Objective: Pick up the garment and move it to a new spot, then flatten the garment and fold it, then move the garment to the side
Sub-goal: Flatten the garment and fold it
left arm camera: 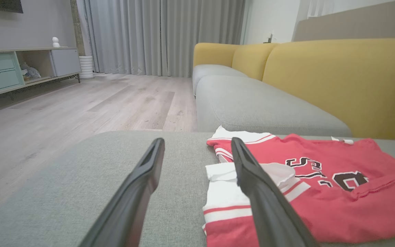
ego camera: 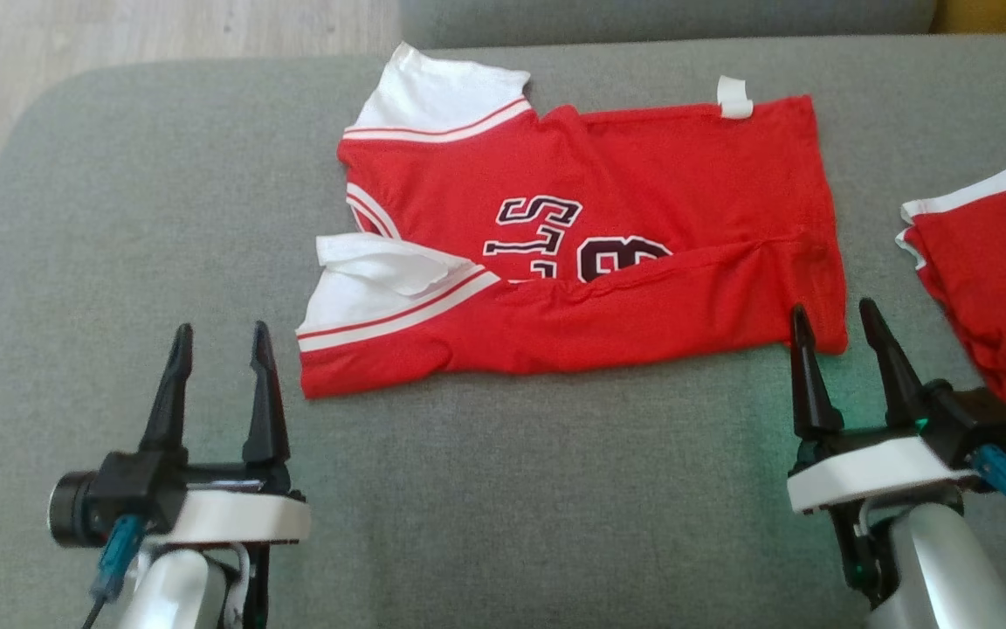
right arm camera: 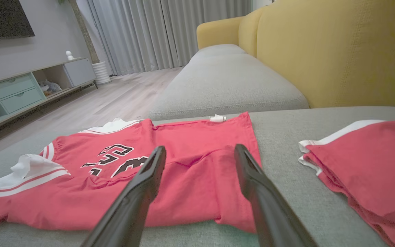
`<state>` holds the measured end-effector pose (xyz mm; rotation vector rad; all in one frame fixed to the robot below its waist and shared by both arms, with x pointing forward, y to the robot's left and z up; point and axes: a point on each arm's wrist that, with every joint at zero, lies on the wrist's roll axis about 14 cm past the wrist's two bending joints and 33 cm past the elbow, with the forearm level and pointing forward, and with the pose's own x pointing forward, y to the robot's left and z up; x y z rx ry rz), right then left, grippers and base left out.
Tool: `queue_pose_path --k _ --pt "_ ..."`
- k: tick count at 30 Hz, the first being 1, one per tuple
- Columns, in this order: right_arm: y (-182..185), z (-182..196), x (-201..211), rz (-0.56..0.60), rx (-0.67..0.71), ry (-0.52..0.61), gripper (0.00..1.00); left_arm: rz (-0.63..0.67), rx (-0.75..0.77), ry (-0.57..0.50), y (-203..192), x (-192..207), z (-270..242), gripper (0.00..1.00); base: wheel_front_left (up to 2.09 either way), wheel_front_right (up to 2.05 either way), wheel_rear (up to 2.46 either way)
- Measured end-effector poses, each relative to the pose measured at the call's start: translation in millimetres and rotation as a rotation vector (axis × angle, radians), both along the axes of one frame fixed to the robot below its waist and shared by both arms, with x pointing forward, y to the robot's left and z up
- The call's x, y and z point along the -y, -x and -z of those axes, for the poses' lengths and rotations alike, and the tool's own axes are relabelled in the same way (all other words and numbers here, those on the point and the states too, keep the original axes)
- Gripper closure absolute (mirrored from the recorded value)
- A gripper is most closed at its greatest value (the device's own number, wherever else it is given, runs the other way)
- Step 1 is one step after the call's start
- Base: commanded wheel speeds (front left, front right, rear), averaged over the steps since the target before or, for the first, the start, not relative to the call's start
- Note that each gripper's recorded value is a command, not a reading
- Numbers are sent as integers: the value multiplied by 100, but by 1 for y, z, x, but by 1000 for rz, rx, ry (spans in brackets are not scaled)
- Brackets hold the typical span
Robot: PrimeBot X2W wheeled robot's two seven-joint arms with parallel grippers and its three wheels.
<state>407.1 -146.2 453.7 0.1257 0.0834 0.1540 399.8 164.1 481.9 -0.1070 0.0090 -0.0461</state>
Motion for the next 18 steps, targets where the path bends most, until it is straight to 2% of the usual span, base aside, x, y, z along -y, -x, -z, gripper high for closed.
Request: queue_pose_path --k 2,5,9,18 --pt "-3 -1 -1 1 6 -4 0 23 -39 -13 -3 2 14 0 0 0 0" --pt "-4 4 -1 5 -7 -16 0 55 -198 -37 -2 5 58 0 0 0 0" --pt "-13 2 0 9 4 -17 0 84 -320 -61 -9 8 91 0 0 0 0" --pt "-15 20 13 44 -43 -13 0 147 -437 -53 -32 23 125 0 0 0 0"
